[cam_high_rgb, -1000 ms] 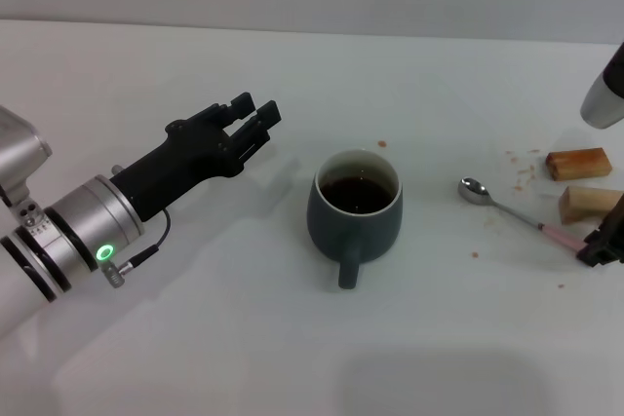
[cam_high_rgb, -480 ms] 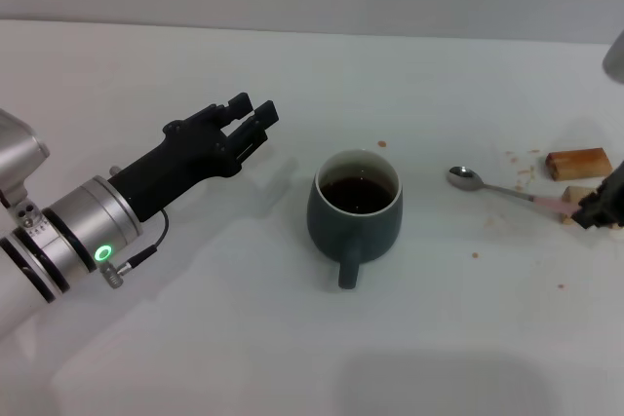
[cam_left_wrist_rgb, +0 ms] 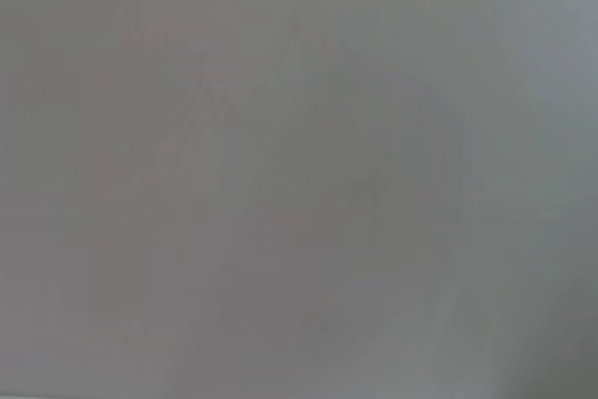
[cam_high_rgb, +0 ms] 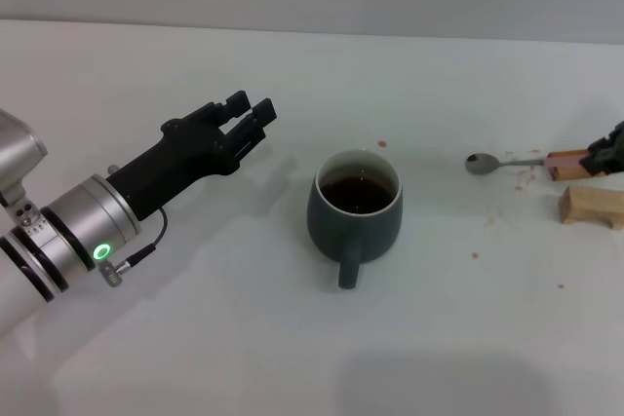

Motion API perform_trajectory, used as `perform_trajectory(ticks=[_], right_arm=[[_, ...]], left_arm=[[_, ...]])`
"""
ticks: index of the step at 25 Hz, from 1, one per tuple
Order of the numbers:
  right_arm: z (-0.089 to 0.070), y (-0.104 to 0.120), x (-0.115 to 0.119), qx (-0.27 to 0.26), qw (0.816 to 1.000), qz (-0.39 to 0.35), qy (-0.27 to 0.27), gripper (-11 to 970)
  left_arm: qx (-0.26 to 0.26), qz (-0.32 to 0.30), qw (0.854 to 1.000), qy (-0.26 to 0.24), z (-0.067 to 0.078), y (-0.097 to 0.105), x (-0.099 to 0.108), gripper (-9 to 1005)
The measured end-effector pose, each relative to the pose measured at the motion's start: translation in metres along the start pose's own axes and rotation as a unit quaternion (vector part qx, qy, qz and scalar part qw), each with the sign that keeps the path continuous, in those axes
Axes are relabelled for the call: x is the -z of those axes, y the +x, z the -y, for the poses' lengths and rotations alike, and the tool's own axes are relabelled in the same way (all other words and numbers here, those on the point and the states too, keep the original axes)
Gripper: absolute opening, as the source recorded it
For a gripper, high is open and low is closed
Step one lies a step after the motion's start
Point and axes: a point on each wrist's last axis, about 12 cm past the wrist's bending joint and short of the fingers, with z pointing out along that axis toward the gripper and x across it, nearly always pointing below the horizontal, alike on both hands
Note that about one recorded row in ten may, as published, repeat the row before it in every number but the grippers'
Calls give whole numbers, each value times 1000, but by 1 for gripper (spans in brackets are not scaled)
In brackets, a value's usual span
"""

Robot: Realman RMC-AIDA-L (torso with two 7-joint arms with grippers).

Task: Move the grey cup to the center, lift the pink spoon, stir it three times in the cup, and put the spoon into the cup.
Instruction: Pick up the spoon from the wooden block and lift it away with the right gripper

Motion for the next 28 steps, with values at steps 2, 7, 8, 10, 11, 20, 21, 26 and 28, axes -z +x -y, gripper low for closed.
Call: perform_trajectory(ticks=[2, 7, 8, 10, 11, 20, 21, 26, 28], right_arm=[[1, -1, 3, -2, 1000, 5, 5, 126], [1, -7, 7, 0, 1000, 19, 12, 125], [1, -8, 8, 2, 1000, 22, 14, 125], [0, -11, 10, 5, 999, 30, 20, 125], [0, -13, 11, 7, 999, 33, 23, 125], [0, -25, 17, 16, 998, 60, 30, 125], [-1, -26, 18, 17, 997, 64, 31, 125], [-1, -32, 22, 23, 996, 75, 37, 124], [-1, -34, 23, 26, 996, 76, 38, 124]], left_arm=[[0, 0, 1000, 0, 0, 0, 0, 428], [-3, 1, 1000, 1, 0, -1, -1, 429], [-4, 1, 1000, 1, 0, -1, -1, 429], [-4, 1, 1000, 2, 0, -1, -2, 428], [-5, 1, 1000, 2, 0, -2, -2, 428], [-8, 2, 1000, 2, -1, -3, -3, 426], [-8, 2, 1000, 2, -1, -4, -3, 426], [-9, 2, 1000, 3, -1, -4, -3, 425], [-9, 3, 1000, 3, -1, -5, -4, 424]])
